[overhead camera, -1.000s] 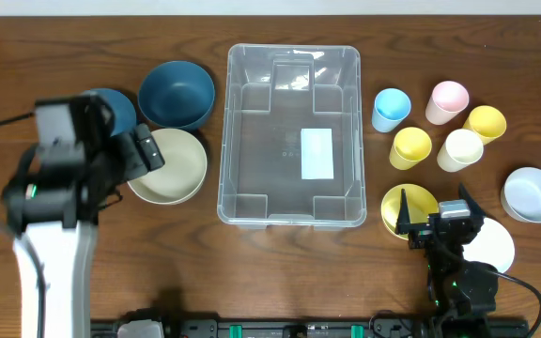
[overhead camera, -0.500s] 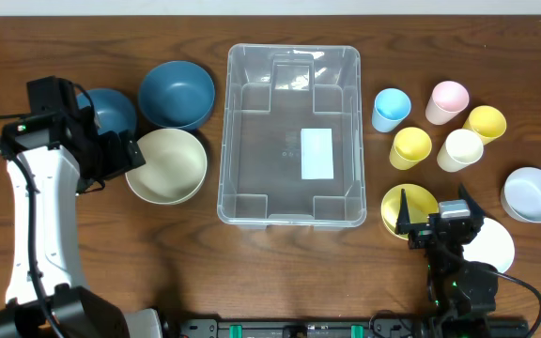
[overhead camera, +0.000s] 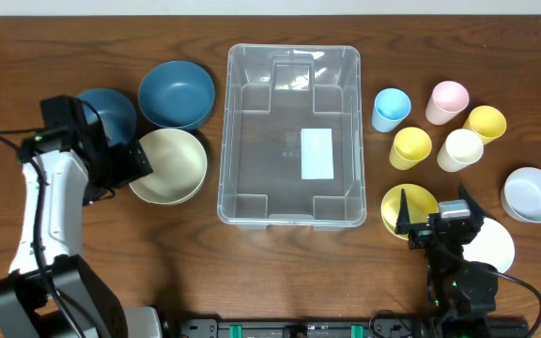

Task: Pack container
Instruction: 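Move the left gripper to the rim of the cream bowl, then close the left gripper on the cream bowl rim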

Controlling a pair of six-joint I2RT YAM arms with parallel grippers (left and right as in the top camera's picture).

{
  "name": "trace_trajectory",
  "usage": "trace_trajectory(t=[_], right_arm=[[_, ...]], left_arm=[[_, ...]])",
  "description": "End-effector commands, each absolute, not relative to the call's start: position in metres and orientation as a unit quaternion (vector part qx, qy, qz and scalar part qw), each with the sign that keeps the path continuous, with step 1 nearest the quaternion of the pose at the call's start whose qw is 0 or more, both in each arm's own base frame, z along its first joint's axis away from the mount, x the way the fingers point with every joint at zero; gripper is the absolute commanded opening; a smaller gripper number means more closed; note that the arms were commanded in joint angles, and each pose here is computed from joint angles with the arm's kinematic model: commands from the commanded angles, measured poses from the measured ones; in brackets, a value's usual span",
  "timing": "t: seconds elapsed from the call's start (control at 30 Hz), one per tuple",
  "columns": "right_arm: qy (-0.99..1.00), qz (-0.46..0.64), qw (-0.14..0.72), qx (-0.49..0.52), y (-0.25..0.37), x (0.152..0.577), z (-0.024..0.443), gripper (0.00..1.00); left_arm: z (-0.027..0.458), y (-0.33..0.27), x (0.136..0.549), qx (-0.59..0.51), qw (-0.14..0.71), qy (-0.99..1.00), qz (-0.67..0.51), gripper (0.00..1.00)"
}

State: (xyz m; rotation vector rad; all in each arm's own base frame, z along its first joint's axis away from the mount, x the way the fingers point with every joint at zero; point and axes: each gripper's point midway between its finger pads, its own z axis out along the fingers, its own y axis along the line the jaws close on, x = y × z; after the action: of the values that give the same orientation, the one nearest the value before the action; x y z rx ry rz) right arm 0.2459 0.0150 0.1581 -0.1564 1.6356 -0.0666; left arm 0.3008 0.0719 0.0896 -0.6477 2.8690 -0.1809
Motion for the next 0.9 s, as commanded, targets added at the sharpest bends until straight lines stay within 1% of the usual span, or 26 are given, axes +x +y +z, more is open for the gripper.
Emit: trace_trajectory(t=[0.0,0.13,0.4,0.5,0.63,0.77,0.87], right_arm=[[0.728,-0.027,0.681,-0.078,0.018,0.246,0.157,0.99],[0.728,-0.027,0.681,-0.078,0.018,0.246,0.157,0.99],[0.728,-0.027,0.681,-0.078,0.018,0.246,0.157,0.99],[0.728,-0.027,0.681,-0.078,0.018,0.246,0.157,0.99],[0.728,-0.027,0.681,-0.078,0.018,0.246,0.157,0.99],[0.728,-0.027,0.681,-0.078,0.018,0.246,0.157,0.99],[0.728,-0.027,0.681,-0.078,0.018,0.246,0.157,0.99]], left_arm=[[0.071,0.073,0.293,-0.237,0.082,0.966,-0.067,0.98],[0.059,0.077,0.291,-0.262,0.086,0.959,-0.067,0.98],[0.044,0.075,0.287,-0.262,0.089,0.959,-0.067,0.98],[0.042,0.075,0.286,-0.262,0.088,0.959,-0.067,0.94],[0.040,0.075,0.286,-0.262,0.090,0.959,-0.067,0.84],[0.037,0.075,0.285,-0.262,0.091,0.959,-0.067,0.80],[0.035,0.074,0.284,-0.262,0.090,0.959,-0.067,0.72]])
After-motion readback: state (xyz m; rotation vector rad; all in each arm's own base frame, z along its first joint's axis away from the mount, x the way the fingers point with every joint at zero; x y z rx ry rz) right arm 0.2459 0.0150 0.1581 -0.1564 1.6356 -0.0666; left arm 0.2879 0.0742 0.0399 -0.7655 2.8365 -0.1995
